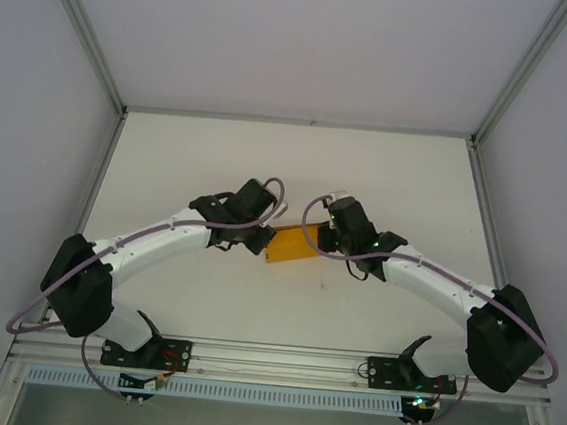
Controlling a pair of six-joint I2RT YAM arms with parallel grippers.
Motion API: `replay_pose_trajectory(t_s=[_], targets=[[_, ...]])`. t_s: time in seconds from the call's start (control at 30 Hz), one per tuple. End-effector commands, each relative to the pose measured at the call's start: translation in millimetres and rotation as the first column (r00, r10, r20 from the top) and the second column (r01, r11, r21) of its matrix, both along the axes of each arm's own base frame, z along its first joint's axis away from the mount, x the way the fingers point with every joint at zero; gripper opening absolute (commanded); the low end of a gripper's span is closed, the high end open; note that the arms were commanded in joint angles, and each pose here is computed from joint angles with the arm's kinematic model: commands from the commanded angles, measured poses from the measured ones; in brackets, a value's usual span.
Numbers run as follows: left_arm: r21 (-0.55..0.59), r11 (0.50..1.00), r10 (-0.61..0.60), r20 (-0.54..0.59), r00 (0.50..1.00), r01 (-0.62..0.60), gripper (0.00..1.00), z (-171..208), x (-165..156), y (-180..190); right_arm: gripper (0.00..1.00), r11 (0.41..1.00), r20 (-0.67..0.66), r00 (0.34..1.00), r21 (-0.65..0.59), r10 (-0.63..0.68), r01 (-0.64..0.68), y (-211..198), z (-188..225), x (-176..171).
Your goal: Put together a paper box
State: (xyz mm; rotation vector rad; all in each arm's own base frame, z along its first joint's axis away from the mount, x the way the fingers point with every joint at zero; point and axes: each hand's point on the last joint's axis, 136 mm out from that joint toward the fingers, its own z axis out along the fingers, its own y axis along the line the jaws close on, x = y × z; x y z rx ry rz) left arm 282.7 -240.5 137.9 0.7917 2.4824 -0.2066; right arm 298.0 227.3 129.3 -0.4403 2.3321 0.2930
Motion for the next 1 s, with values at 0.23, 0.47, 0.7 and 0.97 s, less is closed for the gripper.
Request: replay_pose_trajectory(t_s=[0.23, 0.47, 0.7, 0.97], targets=[[-0.109, 0.883, 0.425, -0.226, 0.877, -0.456, 0.00, 4, -4, 2, 0.00, 0.990, -0.086, 0.989, -0.091, -0.117, 0.109, -8, -16, -21], [-0.129, 0.830, 0.510, -0.217, 0.833, -0.542, 0.00, -10, -10, 10, 0.00, 0.986, -0.063, 0.986, -0.071, -0.154, 0.149, -7, -16, -26], [-0.127, 0.856, 0.474, -0.196, 0.858, -0.502, 0.00, -24, -18, 5, 0.00, 0.987, -0.053, 0.987, -0.066, -0.150, 0.146, -6, -18, -26], [-0.058, 0.916, 0.388, -0.130, 0.913, -0.397, 0.00, -75, -48, 13, 0.00, 0.995, 0.000, 0.997, -0.072, -0.075, 0.075, -7, -41, -28]])
